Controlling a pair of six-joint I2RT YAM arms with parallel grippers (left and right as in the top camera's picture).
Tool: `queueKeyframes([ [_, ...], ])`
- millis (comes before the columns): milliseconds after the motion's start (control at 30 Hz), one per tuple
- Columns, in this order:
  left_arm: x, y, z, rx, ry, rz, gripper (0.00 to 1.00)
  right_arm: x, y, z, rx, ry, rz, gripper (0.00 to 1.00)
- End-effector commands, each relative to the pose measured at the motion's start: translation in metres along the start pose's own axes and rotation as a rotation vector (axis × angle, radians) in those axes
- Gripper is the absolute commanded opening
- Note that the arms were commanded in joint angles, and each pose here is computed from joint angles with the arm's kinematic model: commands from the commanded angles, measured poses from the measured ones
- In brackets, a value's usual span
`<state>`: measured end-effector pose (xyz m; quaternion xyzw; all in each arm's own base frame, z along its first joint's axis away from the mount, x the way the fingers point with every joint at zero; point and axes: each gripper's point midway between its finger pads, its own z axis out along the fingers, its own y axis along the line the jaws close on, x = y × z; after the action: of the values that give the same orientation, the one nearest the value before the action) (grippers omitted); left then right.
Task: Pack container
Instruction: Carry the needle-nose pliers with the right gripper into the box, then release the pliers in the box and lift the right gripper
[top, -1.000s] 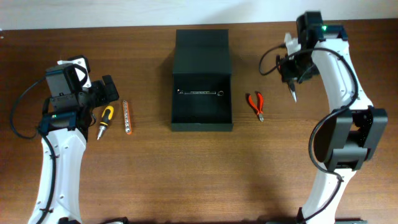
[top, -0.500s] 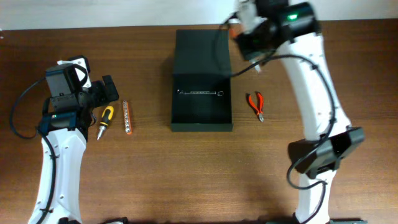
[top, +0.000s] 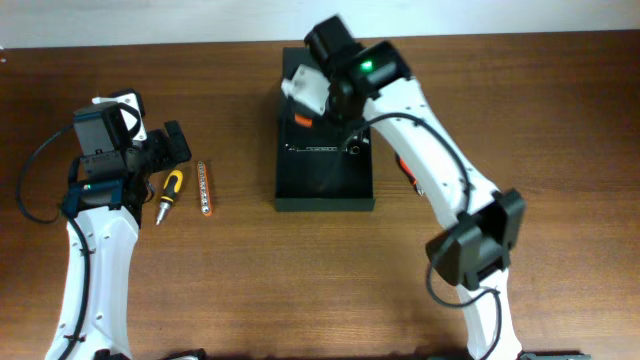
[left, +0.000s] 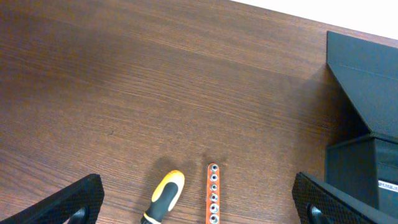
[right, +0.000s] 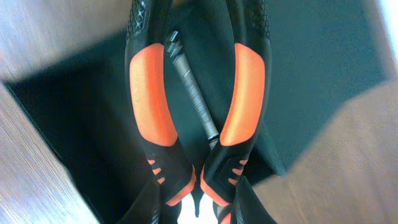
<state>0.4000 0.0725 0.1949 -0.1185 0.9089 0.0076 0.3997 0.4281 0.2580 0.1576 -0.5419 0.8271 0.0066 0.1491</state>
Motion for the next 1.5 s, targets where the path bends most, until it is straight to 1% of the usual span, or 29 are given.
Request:
queueKeyframes([
  [0,-0.009,0.002,-0.003,-0.007,-0.021,-0.013,0.99,0.012,0.010,0.030,-0.060,0.058,-0.195,0.04],
  [167,-0.009,0.002,-0.003,-0.007,-0.021,-0.013,0.99,0.022,0.016,0.055,-0.100,0.089,-0.333,0.04],
  [367,-0.009,0.002,-0.003,-0.007,-0.021,-0.013,0.99,0.006,0.006,0.061,-0.047,0.033,-0.353,0.04],
  [467,-0.009,0.002,-0.003,-0.006,-0.021,-0.013,0.99,0.001,0.010,0.063,-0.067,0.002,-0.399,0.04],
  [733,-0.009,0.002,-0.003,-0.007,-0.021,-0.013,0.99,0.007,0.021,0.089,-0.135,0.015,-0.392,0.04],
  [967,-0.009,0.002,-0.003,-0.007,-0.021,-0.013,0.99,0.001,0.031,0.102,-0.187,-0.033,-0.384,0.04],
  [1167,-0.009,0.002,-0.003,-0.007,-0.021,-0.013,0.99,0.009,0.036,0.120,-0.213,-0.006,-0.373,0.04],
  [1200,-0.009,0.002,-0.003,-0.006,-0.021,-0.013,0.99,0.009,0.036,0.120,-0.214,-0.003,-0.368,0.09],
  [1233,-0.009,0.002,-0.003,-0.006,-0.021,-0.013,0.99,0.009,0.036,0.121,-0.213,-0.002,-0.367,0.16],
  [1300,-0.009,0.002,-0.003,-0.007,-0.021,-0.013,0.99,0.007,0.034,0.118,-0.205,-0.004,-0.346,0.21],
  [1367,-0.009,0.002,-0.003,-0.006,-0.021,-0.013,0.99,0.005,0.027,0.112,-0.173,0.006,-0.302,0.32],
  [1467,-0.009,0.002,-0.003,-0.007,-0.021,-0.013,0.99,0.000,0.015,0.094,-0.110,0.008,-0.261,0.43],
])
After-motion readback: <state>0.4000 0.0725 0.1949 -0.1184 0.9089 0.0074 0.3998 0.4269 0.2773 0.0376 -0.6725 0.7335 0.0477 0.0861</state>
